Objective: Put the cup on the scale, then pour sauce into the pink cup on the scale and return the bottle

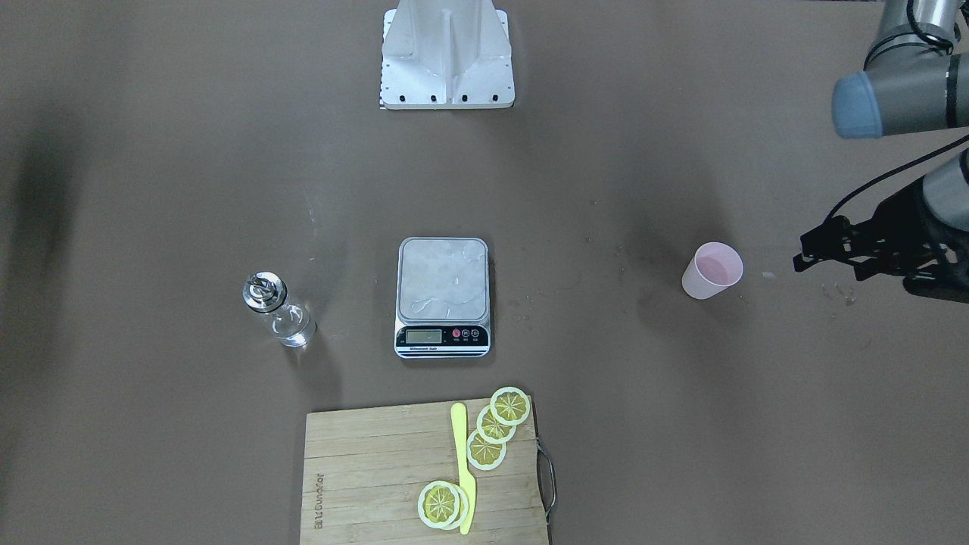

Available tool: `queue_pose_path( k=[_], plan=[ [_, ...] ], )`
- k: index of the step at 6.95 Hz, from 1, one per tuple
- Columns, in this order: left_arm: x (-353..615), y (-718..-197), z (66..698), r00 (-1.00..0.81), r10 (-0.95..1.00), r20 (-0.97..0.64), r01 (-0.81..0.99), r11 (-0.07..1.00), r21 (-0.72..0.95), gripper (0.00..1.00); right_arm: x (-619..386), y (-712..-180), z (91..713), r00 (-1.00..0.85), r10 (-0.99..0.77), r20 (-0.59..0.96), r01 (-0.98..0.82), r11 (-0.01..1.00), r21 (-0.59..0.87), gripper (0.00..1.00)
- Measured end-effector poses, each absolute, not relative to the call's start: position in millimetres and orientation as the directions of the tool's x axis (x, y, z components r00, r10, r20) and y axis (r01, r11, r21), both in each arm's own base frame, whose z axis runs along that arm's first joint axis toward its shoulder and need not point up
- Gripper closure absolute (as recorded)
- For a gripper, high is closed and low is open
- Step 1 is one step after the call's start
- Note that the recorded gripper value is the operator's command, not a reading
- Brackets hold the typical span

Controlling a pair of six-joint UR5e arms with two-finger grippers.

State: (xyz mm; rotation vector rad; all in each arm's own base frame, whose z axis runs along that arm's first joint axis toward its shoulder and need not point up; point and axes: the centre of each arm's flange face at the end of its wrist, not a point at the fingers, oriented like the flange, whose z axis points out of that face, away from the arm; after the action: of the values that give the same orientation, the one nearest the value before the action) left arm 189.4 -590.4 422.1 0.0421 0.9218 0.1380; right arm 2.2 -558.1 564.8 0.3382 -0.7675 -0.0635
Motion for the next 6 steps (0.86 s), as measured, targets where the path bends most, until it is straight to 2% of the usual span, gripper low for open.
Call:
queue_pose_path(
  k=[4, 6],
  plan=[
    [258.0, -592.6, 438.1, 0.613, 0.208, -0.763, -0.179, 0.976, 0.122, 0.03, 0.0, -556.2, 563.0, 0.703, -0.194, 0.684, -0.052, 0.946, 0.321, 0.0],
    [266.0, -592.7, 447.3, 0.61, 0.218, -0.762, -0.187, 0.974, 0.129, 0.03, -16.2, -537.8, 563.1, 0.67, -0.246, 0.701, -0.001, 0.943, 0.332, 0.0]
  ],
)
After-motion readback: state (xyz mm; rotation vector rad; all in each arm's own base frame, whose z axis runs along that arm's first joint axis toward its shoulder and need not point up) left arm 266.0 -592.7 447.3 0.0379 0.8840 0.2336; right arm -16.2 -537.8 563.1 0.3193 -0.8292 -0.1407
